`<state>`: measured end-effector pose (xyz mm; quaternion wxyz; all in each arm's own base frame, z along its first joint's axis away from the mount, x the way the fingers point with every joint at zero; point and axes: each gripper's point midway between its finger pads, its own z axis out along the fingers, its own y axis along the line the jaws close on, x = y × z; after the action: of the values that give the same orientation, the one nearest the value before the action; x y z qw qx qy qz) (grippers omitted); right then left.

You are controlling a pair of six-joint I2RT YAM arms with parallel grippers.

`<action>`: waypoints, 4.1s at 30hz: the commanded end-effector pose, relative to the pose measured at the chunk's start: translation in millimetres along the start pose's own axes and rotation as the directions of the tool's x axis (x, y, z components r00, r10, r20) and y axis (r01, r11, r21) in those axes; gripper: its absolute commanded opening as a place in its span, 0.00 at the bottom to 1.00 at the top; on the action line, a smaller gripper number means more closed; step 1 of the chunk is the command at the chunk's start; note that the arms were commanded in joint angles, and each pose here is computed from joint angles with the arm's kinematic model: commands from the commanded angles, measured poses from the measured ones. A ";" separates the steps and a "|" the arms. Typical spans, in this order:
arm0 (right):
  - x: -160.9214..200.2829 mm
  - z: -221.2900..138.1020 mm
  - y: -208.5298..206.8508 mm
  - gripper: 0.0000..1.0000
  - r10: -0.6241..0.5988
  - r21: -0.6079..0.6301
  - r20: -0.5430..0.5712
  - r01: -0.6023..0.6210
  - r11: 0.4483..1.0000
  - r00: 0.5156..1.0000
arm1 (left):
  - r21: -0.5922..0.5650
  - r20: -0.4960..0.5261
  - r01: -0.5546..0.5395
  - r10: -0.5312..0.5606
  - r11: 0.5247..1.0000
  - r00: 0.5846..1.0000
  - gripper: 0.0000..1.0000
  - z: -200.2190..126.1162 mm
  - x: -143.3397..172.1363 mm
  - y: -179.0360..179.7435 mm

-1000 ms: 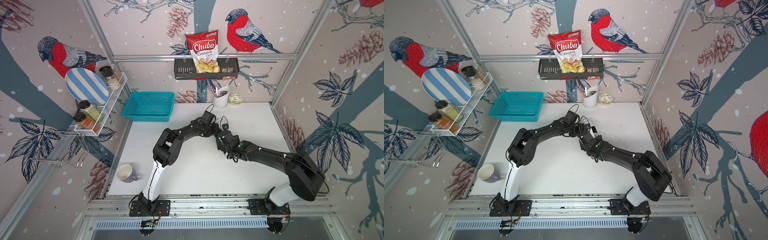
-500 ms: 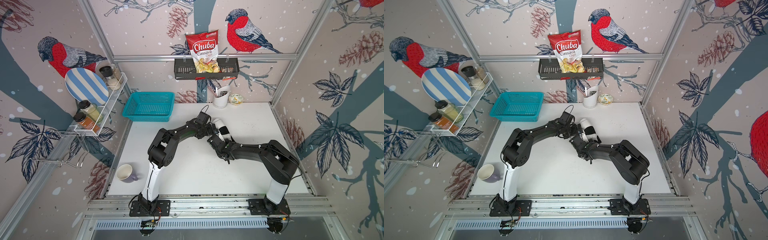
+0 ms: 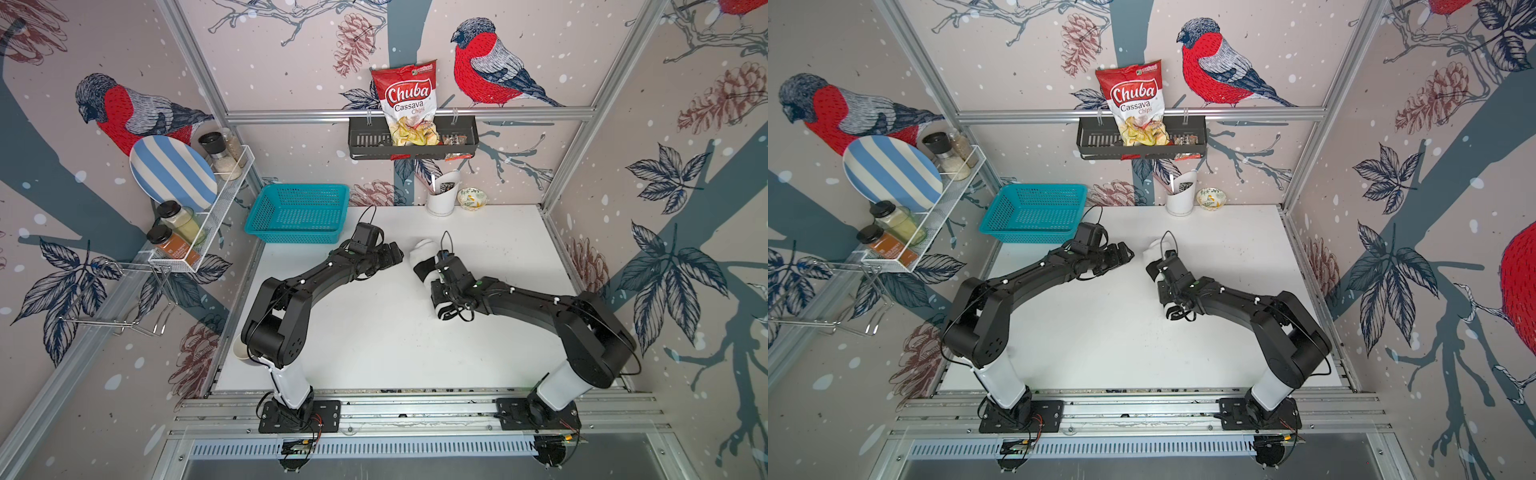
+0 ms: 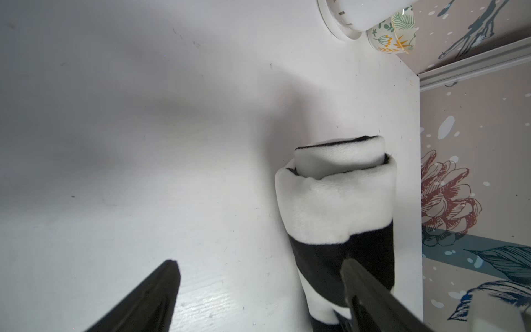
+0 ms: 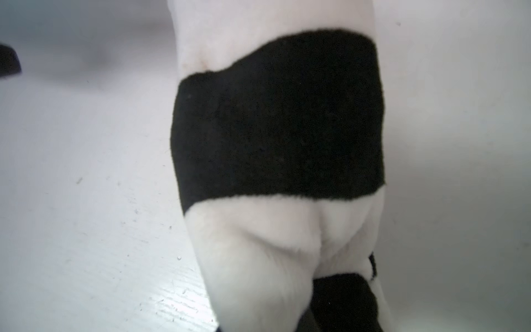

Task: Roll up the pillowcase
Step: Roll the pillowcase at the center of the board, then pick up the pillowcase at the center of the board, then place the pillowcase in the bin.

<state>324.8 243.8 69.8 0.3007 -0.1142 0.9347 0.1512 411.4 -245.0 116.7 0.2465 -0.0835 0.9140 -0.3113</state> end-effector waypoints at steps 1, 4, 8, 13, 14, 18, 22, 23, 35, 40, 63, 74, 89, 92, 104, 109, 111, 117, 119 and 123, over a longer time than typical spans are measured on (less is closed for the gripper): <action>5.9 -4.8 4.4 0.03 0.144 -0.227 -0.074 -0.157 0.961 0.987 | 0.122 0.012 0.010 -0.012 0.992 1.000 0.89 0.8 -1.1 -17.7; 7.0 -2.3 -23.3 0.05 0.246 -0.290 -0.115 -0.269 0.918 0.963 | 0.265 -0.008 0.037 -0.036 0.963 0.999 0.88 4.0 9.3 -36.1; 11.6 2.9 -59.2 0.06 0.358 -0.333 -0.156 -0.390 0.858 0.921 | 0.365 -0.051 0.038 -0.021 0.930 0.998 0.88 20.3 27.5 -61.4; 13.0 6.7 -83.1 0.07 0.408 -0.333 -0.166 -0.440 0.834 0.898 | 0.461 -0.136 0.050 0.015 0.886 0.991 0.96 51.2 59.4 -92.8; 13.1 7.6 -84.2 0.07 0.407 -0.329 -0.166 -0.439 0.836 0.898 | 0.475 -0.151 0.064 0.009 0.878 0.988 0.94 57.3 65.6 -97.0; 14.8 10.3 -85.0 0.08 0.398 -0.320 -0.172 -0.433 0.843 0.901 | 0.488 -0.196 0.078 0.022 0.870 0.980 0.97 78.6 84.7 -107.9; 17.1 11.6 -80.4 0.09 0.376 -0.312 -0.176 -0.414 0.855 0.910 | 0.458 -0.226 0.094 0.014 0.884 0.974 0.97 93.2 97.7 -106.3; 17.6 12.1 -79.9 0.09 0.374 -0.309 -0.175 -0.411 0.858 0.911 | 0.456 -0.233 0.102 0.008 0.884 0.972 0.98 95.7 100.0 -106.7; 21.1 18.8 -56.1 0.12 0.281 -0.278 -0.178 -0.323 0.905 0.943 | 0.427 -0.288 0.137 -0.010 0.894 0.958 0.98 130.2 116.9 -120.9; 17.6 15.0 -47.7 0.18 0.259 -0.293 -0.164 -0.298 0.909 0.952 | 0.413 -0.294 0.154 -0.029 0.897 0.955 0.85 140.6 121.8 -114.6; -59.9 -134.5 -87.7 1.00 0.257 -0.094 0.326 -0.239 0.966 0.910 | 0.588 -0.095 0.093 -0.046 0.803 0.994 0.42 61.0 53.4 -136.1; -98.5 -143.4 -57.6 1.00 0.216 -0.146 0.426 -0.168 0.975 0.879 | 0.521 0.298 0.051 -0.238 0.852 0.925 0.42 -62.6 -96.7 -55.7; -121.0 -151.4 -51.2 1.00 0.201 -0.131 0.455 -0.158 0.979 0.867 | 0.423 0.685 0.198 -0.456 0.884 0.568 0.43 -148.0 -256.6 104.3; -120.6 -151.0 -51.5 1.00 0.208 -0.128 0.448 -0.168 0.977 0.870 | 0.424 0.710 0.221 -0.474 0.878 0.522 0.42 -144.4 -279.3 125.8; -113.5 -147.1 -61.3 1.00 0.225 -0.079 0.428 -0.211 0.974 0.875 | 0.451 0.732 0.335 -0.557 0.828 0.392 0.46 -113.5 -331.0 191.0; -116.4 -145.3 -62.4 1.00 0.228 -0.076 0.425 -0.216 0.973 0.876 | 0.406 0.740 0.388 -0.547 0.827 0.393 0.57 -90.4 -334.3 214.0; -116.1 -144.5 -64.3 1.00 0.231 -0.071 0.425 -0.222 0.973 0.875 | 0.400 0.739 0.405 -0.550 0.822 0.388 0.84 -86.4 -333.1 219.5; -117.9 -141.6 -69.0 1.00 0.238 -0.067 0.426 -0.232 0.970 0.873 | 0.392 0.722 0.461 -0.577 0.796 0.383 0.98 -77.8 -324.7 230.8; -119.2 -140.8 -70.8 1.00 0.240 -0.066 0.426 -0.235 0.970 0.872 | 0.395 0.714 0.477 -0.589 0.785 0.378 0.97 -76.5 -322.5 232.9; -119.5 -140.9 -71.5 1.00 0.242 -0.066 0.427 -0.236 0.969 0.871 | 0.402 0.695 0.499 -0.611 0.767 0.380 0.98 -74.3 -318.7 232.3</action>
<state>364.1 142.5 227.7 0.4699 0.0326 0.8568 0.2099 651.1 73.6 148.1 0.5123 -0.4932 0.6054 -0.3575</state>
